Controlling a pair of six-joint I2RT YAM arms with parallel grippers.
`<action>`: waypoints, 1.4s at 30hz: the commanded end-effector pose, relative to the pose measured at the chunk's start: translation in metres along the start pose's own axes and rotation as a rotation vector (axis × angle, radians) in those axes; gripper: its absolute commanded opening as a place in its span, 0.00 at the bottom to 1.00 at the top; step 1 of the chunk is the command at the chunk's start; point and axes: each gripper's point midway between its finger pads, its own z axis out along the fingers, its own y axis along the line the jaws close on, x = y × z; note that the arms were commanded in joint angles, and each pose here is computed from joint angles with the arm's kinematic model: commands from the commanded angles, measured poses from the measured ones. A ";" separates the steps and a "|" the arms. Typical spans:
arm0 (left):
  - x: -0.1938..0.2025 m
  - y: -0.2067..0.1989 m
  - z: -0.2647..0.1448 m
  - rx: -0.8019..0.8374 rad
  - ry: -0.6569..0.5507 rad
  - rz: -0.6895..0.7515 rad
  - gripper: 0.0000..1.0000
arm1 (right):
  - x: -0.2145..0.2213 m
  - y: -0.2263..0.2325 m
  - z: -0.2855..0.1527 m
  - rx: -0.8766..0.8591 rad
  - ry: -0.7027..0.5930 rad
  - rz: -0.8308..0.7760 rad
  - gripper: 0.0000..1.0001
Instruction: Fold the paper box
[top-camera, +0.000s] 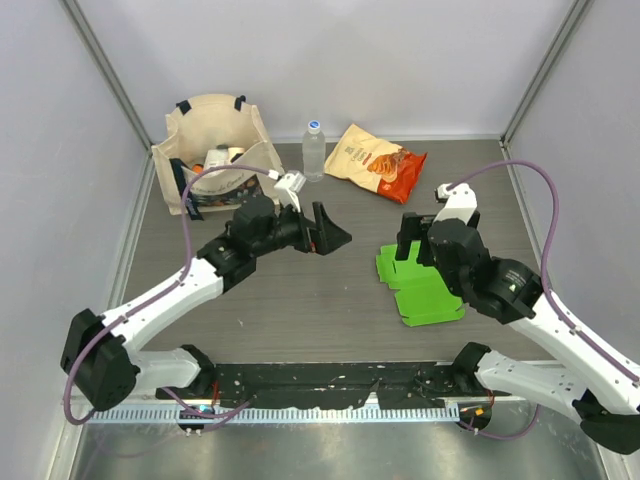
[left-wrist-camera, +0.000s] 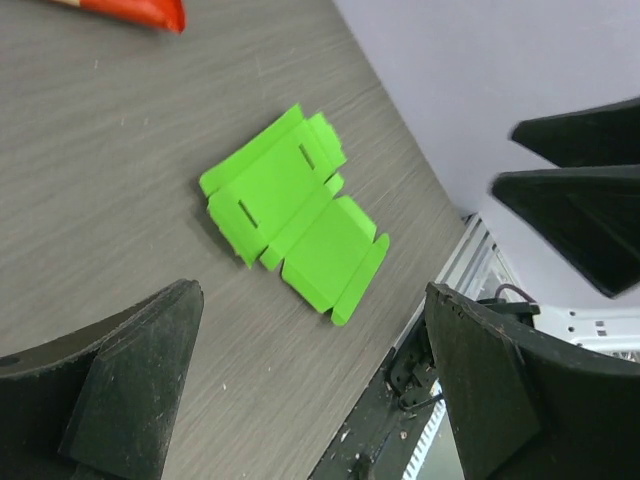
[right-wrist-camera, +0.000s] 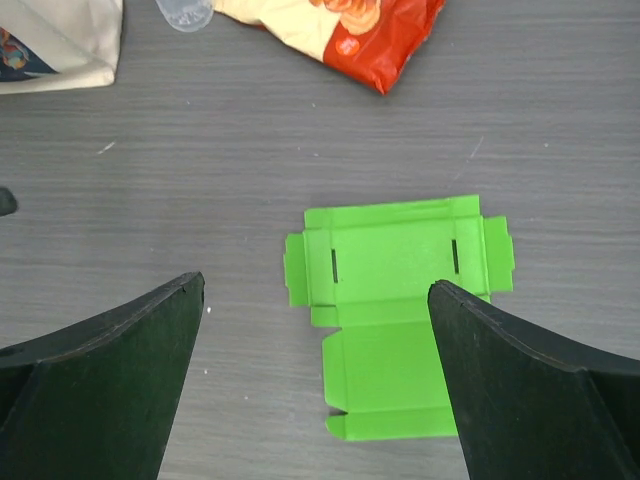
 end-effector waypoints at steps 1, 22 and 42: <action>0.012 0.010 0.020 -0.030 -0.060 -0.084 0.97 | 0.010 -0.015 -0.009 0.044 0.011 0.068 1.00; 0.181 0.010 0.140 -0.013 0.095 -0.464 0.73 | -0.002 -0.065 -0.052 0.097 -0.142 0.271 0.99; 0.197 0.110 0.158 -0.360 0.105 -0.282 0.26 | 0.029 -0.052 -0.051 0.014 -0.046 0.295 0.98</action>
